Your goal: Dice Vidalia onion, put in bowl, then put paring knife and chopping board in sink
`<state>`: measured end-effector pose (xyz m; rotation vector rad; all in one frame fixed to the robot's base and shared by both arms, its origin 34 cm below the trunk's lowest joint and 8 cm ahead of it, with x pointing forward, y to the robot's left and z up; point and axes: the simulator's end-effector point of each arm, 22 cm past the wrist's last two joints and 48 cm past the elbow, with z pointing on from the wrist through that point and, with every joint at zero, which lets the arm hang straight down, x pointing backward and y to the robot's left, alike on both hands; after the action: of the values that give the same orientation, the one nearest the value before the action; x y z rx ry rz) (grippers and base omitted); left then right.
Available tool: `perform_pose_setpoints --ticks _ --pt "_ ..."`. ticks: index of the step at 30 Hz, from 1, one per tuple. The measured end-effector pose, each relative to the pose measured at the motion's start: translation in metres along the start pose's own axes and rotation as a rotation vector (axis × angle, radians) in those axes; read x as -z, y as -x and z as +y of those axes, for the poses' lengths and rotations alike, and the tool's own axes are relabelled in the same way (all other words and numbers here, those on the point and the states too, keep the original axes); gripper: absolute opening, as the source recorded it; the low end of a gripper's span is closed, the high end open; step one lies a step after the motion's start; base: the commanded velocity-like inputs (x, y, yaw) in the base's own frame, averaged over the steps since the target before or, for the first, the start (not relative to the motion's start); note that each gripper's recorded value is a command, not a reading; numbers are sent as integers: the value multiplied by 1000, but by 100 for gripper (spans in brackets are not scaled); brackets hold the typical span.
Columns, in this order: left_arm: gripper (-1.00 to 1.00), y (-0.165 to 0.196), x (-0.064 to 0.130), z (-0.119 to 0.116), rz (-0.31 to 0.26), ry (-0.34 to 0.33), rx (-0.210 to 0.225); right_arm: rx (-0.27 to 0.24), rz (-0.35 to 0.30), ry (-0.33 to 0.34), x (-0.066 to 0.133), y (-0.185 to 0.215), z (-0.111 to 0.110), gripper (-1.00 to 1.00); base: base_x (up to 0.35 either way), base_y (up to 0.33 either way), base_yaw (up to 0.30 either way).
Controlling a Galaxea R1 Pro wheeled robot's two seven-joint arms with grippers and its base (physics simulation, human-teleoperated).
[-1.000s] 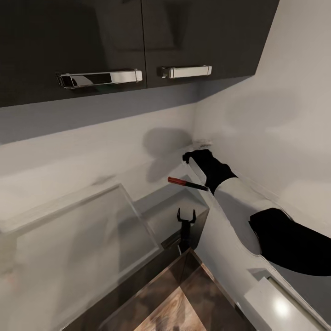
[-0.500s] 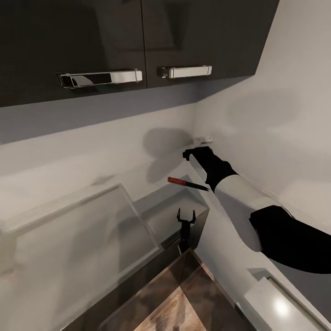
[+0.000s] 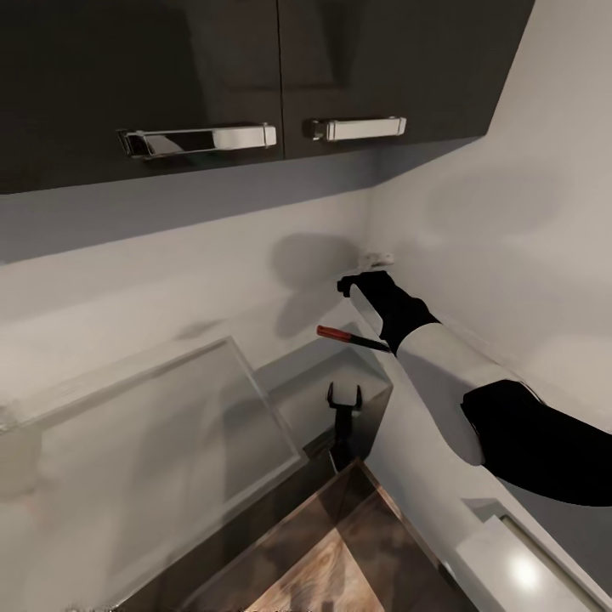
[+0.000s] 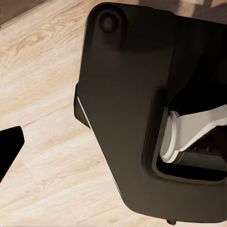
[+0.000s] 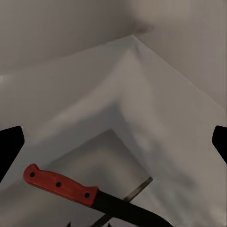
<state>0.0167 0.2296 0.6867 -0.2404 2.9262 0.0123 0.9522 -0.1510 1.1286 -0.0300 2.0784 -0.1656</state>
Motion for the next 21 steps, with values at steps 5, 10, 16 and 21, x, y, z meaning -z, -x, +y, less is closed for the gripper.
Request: perform_pose_setpoints --ticks 5,10,16,21 --pt "100 -2 1 0 6 1 0 0 4 1 -3 -3 1 100 0 0 146" --pt "100 -3 2 1 12 2 -1 0 10 1 -6 -7 1 100 0 0 152" --pt "100 -5 3 1 19 3 -1 3 16 1 -10 -12 2 100 0 0 153" --pt "100 -7 4 1 25 4 0 5 21 0 -13 -16 3 100 0 0 153"
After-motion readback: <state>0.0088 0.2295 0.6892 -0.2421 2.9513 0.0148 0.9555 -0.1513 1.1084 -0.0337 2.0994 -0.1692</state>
